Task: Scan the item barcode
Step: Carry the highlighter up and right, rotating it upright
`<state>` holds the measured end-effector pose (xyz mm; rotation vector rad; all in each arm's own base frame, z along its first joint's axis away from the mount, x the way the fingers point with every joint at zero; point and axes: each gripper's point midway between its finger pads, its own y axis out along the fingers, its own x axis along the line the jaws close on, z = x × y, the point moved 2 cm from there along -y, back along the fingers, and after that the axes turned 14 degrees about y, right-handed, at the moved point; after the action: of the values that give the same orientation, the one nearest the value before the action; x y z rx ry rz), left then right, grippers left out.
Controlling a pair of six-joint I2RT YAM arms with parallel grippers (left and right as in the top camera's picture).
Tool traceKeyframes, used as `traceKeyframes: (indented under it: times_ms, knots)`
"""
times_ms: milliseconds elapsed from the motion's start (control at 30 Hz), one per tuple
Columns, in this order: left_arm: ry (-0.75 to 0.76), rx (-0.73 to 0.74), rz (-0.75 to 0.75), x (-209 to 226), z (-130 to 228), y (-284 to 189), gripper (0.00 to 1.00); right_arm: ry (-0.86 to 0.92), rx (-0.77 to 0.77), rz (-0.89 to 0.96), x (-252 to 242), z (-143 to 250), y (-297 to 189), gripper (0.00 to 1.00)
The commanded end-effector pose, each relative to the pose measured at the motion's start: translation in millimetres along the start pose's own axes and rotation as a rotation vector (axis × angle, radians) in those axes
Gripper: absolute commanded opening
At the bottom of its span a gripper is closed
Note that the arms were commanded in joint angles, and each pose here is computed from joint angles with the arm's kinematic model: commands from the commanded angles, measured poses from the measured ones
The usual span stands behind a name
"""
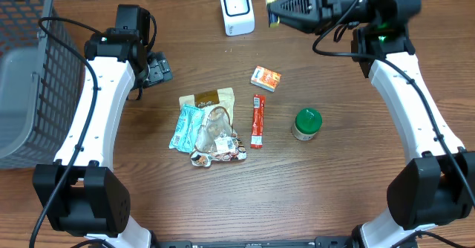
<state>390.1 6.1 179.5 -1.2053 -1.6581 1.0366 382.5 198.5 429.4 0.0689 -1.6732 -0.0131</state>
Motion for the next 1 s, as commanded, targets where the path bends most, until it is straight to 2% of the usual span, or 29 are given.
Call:
traceKeyframes:
  times_ms: [0,100,167,467,733,967]
  knots:
    - [-0.004,-0.024,-0.008,2,-6,-5,1.00,0.228,-0.068,-0.091,31,-3,0,0.04]
    - [-0.004,-0.024,-0.008,2,-6,-5,1.00,0.099,-0.107,-0.180,57,2,-3,0.04]
    - [-0.004,-0.024,-0.008,2,-6,-5,1.00,0.087,-0.107,-0.184,61,5,-3,0.04]
    - [-0.004,-0.024,-0.008,2,-6,-5,1.00,0.049,-0.079,-0.161,67,18,-3,0.03]
    - [-0.004,-0.024,-0.008,2,-6,-5,1.00,-0.060,-0.089,-0.158,105,51,-14,0.03]
    - [-0.004,-0.024,-0.008,2,-6,-5,1.00,-0.158,-0.109,-0.060,121,80,-40,0.03]
